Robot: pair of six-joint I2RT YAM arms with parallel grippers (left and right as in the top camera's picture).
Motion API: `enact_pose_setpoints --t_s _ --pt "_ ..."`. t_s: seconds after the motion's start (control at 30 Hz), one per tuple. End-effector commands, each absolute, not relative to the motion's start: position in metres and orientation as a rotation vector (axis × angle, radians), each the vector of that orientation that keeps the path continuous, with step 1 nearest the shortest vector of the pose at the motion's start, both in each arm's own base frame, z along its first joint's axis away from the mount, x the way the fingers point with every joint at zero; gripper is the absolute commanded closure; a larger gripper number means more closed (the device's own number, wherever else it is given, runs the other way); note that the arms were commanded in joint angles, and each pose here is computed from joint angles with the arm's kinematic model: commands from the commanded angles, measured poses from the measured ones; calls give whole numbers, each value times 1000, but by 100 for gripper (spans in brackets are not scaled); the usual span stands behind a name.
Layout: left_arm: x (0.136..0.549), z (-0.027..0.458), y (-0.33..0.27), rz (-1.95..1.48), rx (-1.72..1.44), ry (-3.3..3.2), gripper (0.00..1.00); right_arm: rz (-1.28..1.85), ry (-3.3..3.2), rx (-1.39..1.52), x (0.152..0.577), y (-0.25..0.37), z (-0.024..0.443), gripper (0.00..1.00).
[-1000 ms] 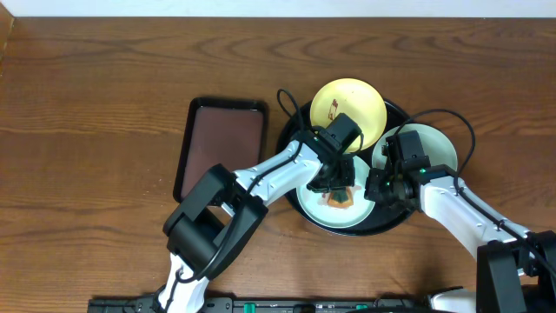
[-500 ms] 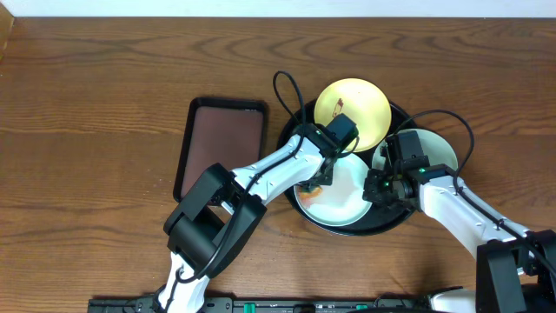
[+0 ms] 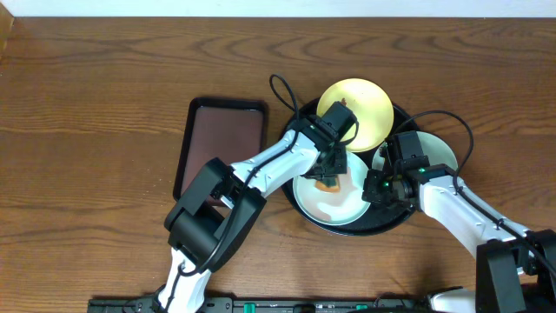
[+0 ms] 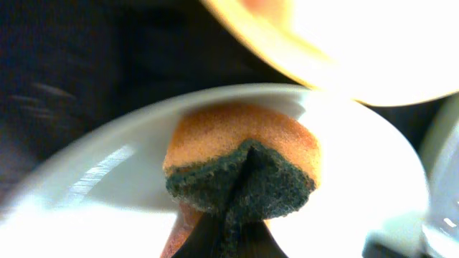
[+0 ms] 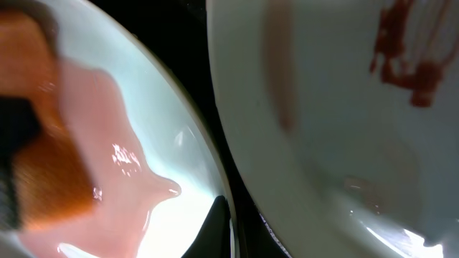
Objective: Clean dirty plates on tray and stack at the side
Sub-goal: 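Scrub the front green plate with the sponge in the left gripper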
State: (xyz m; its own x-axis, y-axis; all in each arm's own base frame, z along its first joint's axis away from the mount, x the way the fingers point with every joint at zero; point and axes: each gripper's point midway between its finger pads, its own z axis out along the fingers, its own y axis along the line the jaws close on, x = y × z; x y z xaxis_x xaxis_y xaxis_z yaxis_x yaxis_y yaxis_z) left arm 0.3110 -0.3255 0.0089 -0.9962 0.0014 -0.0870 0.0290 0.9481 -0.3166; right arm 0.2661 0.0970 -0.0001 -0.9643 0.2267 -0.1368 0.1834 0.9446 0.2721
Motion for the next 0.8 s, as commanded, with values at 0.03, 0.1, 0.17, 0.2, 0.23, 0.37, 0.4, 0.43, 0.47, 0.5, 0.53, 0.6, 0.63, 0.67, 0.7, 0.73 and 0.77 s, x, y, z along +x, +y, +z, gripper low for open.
enact_pose_setpoints --t_s 0.03,0.1,0.17,0.2,0.23,0.37,0.4,0.43,0.47,0.5,0.53,0.6,0.63,0.67,0.7,0.73,0.77 --pt "258 -13 -346 -620 58 3207 93 191 3003 355 248 74 -22 99" --pt "251 -14 -342 -586 56 3238 93 191 3003 355 248 74 -22 99" --pt "249 -18 -327 -484 27 3265 93 191 3004 355 248 74 -22 99" --pt "250 -20 -316 -408 9 3269 92 190 3006 355 247 74 -22 99" --pt "253 -22 -305 -325 -12 3268 93 189 3007 355 247 74 -22 99" --pt "275 -27 -246 82 -71 3180 93 188 3009 356 247 74 -23 99" --pt "282 -26 -233 172 -80 3141 93 188 3009 356 247 74 -23 99" --pt "289 -25 -223 241 -82 3104 93 188 3009 356 247 74 -23 99" --pt "296 -24 -214 301 -68 3064 93 188 3009 356 246 74 -23 99" --pt "304 -21 -205 365 -40 3018 93 188 3010 356 246 74 -23 99" --pt "310 -19 -200 415 -21 2978 93 188 3010 356 246 73 -23 99" --pt "321 -14 -192 499 33 2900 92 187 3010 356 246 73 -23 99" --pt "325 -12 -190 528 60 2868 92 187 3010 356 246 73 -23 99" --pt "328 -10 -189 554 70 2838 92 187 3010 356 246 73 -23 99" --pt "330 -8 -189 578 80 2811 92 187 3010 356 246 73 -23 99" --pt "333 -5 -189 608 105 2777 92 187 3010 356 246 73 -23 99" --pt "334 -3 -189 623 127 2760 92 187 3010 356 246 73 -23 99"
